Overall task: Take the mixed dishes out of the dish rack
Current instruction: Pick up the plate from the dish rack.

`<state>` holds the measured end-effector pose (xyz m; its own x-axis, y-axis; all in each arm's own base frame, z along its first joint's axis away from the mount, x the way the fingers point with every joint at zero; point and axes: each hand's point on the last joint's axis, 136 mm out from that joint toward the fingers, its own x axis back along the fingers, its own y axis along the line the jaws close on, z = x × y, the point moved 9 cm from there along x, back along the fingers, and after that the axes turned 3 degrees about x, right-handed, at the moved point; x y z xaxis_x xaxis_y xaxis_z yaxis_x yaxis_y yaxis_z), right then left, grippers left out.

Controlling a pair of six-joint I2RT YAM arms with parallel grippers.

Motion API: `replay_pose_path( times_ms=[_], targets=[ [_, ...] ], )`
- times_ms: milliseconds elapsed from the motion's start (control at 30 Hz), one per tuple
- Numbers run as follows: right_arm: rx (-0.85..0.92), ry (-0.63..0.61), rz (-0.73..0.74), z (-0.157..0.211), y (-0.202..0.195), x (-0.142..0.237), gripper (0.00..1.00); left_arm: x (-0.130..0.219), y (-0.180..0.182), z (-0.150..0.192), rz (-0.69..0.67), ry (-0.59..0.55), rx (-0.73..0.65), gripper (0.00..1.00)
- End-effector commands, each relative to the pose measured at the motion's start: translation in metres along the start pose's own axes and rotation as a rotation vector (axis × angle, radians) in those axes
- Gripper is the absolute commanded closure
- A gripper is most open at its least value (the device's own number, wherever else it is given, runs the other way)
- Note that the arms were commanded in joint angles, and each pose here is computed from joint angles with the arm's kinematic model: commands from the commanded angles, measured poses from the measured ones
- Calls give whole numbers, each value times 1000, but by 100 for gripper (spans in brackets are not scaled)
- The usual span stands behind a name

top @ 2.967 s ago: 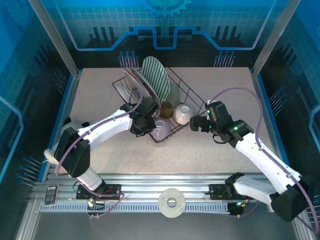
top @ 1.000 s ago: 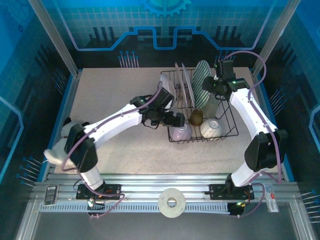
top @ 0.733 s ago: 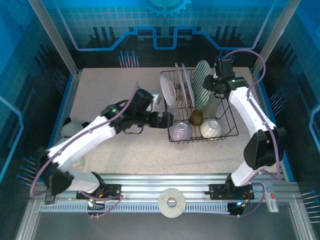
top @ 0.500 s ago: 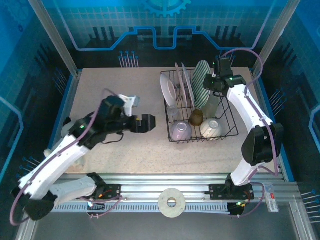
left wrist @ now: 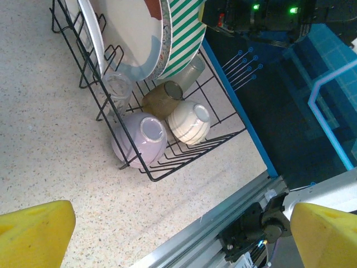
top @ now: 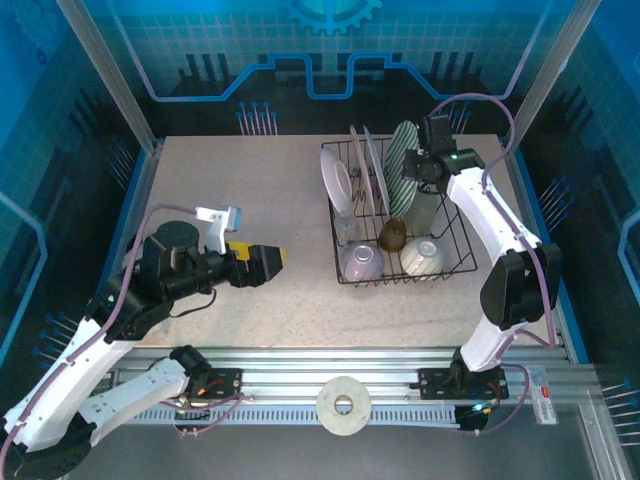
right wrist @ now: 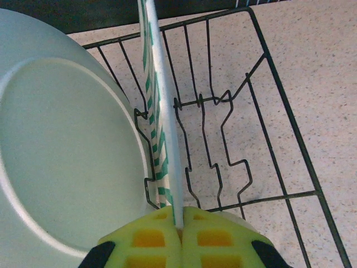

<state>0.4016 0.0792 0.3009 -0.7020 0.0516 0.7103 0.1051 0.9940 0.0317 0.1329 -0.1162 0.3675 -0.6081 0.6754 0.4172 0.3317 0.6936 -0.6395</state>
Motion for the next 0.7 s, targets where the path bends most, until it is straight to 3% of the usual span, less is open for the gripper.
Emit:
replay_pose_path(
  times_ms=[0,367,667],
  targets=[
    [-29,-202,41,-26,-3,51,100,-2,4,0,-20,-5,30,1],
    [-91,-370,65,-42,-23,118,100,-13,11,5,-33,8,64,1],
    [-186,-478,-22,-23,-44,185,100,-27,12,5,-5,17,78,1]
  ],
)
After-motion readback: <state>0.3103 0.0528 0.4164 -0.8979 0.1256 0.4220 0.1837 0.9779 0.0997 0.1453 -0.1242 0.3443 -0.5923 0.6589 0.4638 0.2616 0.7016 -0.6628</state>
